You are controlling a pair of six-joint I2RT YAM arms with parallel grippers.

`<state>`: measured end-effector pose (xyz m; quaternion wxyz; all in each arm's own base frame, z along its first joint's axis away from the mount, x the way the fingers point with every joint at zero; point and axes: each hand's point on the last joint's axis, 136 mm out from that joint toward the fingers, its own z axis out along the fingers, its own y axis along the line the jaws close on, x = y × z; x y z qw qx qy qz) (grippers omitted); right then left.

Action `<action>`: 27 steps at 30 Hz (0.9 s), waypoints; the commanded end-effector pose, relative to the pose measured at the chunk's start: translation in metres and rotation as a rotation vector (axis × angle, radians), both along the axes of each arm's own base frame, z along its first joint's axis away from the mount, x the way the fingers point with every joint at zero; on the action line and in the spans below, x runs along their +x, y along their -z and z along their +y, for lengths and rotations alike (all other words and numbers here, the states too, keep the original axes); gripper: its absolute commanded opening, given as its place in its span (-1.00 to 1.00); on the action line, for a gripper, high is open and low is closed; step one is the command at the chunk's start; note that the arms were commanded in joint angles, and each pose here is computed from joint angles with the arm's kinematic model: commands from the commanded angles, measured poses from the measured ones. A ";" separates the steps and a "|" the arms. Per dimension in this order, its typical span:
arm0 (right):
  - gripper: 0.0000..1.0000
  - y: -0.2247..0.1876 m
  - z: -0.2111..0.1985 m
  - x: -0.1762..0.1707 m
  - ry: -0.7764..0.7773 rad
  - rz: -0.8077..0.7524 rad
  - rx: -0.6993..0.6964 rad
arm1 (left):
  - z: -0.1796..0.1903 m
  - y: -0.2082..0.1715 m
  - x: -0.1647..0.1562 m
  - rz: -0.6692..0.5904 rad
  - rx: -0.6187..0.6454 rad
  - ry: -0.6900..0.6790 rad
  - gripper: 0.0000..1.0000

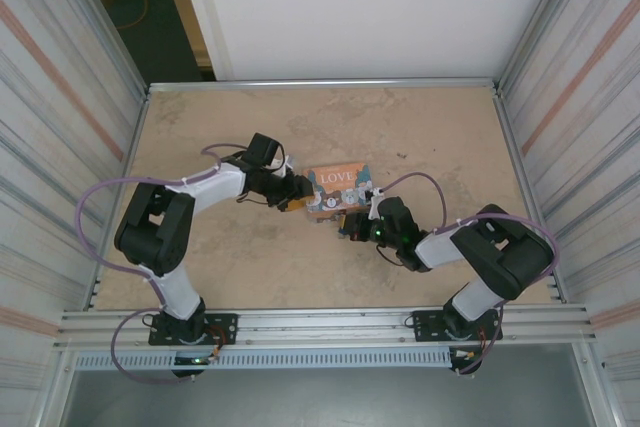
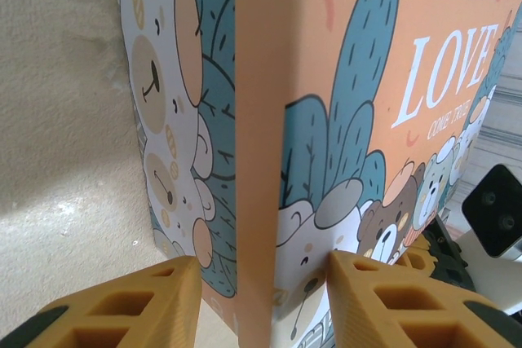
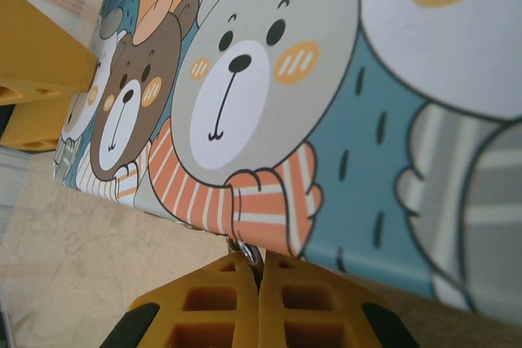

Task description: Unlock the padlock with the key

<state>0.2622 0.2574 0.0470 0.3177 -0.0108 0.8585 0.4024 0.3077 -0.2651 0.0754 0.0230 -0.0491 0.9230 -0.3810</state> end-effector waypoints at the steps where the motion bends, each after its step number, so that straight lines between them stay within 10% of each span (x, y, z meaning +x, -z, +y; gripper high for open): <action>1: -1.00 -0.021 0.001 0.005 0.024 -0.055 0.050 | 0.014 0.017 -0.017 0.052 0.061 -0.001 -0.12; 27: -1.00 -0.053 -0.002 0.022 0.231 -0.019 0.235 | 0.021 0.019 -0.041 0.071 0.067 -0.009 -0.12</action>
